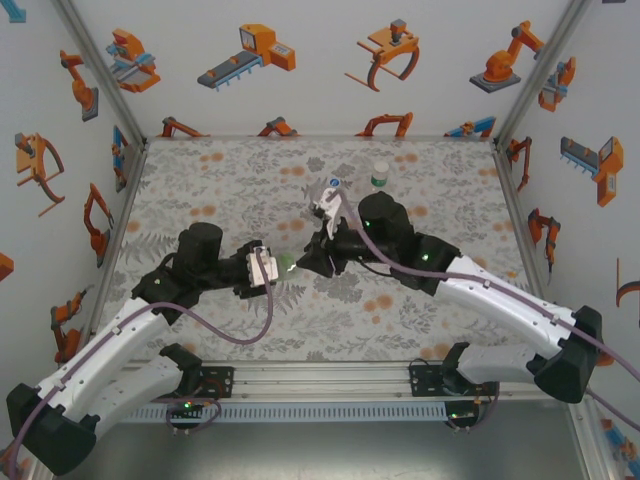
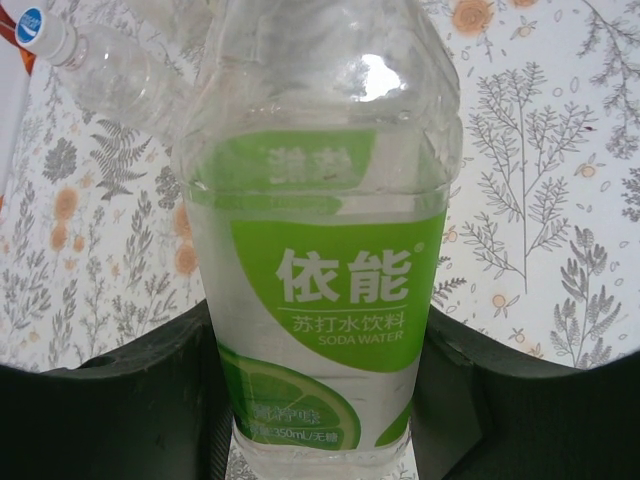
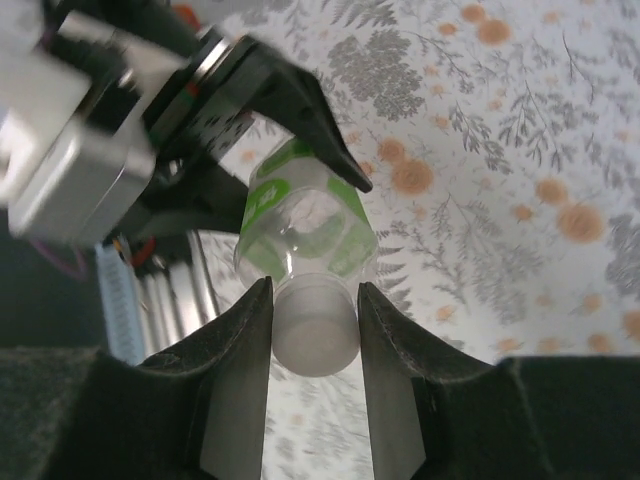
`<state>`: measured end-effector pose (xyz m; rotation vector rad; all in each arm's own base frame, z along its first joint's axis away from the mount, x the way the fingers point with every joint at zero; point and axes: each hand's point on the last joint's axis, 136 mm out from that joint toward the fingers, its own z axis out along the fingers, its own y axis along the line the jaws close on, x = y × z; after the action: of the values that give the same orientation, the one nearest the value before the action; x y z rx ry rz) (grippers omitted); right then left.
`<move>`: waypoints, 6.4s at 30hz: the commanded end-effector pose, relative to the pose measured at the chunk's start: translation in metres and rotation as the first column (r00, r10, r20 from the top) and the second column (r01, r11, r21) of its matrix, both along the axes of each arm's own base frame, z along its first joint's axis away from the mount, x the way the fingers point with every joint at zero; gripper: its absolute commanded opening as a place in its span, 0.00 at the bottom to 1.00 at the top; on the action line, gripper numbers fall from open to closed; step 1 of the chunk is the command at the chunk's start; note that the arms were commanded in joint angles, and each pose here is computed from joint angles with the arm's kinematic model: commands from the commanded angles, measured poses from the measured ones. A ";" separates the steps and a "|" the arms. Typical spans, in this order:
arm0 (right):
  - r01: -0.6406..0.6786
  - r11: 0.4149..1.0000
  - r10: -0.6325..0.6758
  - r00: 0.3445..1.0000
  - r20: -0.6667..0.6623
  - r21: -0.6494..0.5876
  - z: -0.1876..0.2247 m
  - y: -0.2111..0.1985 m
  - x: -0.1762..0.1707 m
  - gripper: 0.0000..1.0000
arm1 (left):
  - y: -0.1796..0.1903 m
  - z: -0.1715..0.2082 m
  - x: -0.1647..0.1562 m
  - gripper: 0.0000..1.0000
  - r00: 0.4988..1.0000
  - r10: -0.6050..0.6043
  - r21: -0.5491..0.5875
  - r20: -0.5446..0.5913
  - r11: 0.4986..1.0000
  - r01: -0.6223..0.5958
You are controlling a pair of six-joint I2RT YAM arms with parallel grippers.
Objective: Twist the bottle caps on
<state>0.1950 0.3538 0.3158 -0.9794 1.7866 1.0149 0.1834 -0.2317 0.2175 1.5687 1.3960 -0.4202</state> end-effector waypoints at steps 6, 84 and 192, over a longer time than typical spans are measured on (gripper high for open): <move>0.584 0.810 -0.464 0.582 -0.668 -0.053 -0.057 -0.021 0.046 0.00 | -0.006 0.013 0.013 0.00 0.999 0.029 -0.041 0.031 0.999 -0.028; 0.686 0.726 -0.444 0.511 -0.736 0.039 -0.059 -0.040 0.055 0.00 | -0.014 0.003 0.011 0.00 1.000 -0.024 -0.014 -0.004 1.000 0.024; 0.148 0.951 -0.236 0.913 0.331 0.270 -0.021 0.042 0.198 0.00 | 0.054 0.057 0.056 0.97 0.853 0.472 -0.241 -0.223 0.821 -0.518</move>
<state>0.3799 0.3892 0.2543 -0.8041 1.5381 0.8087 0.2350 -0.1805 0.2702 0.9009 1.7448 -0.4430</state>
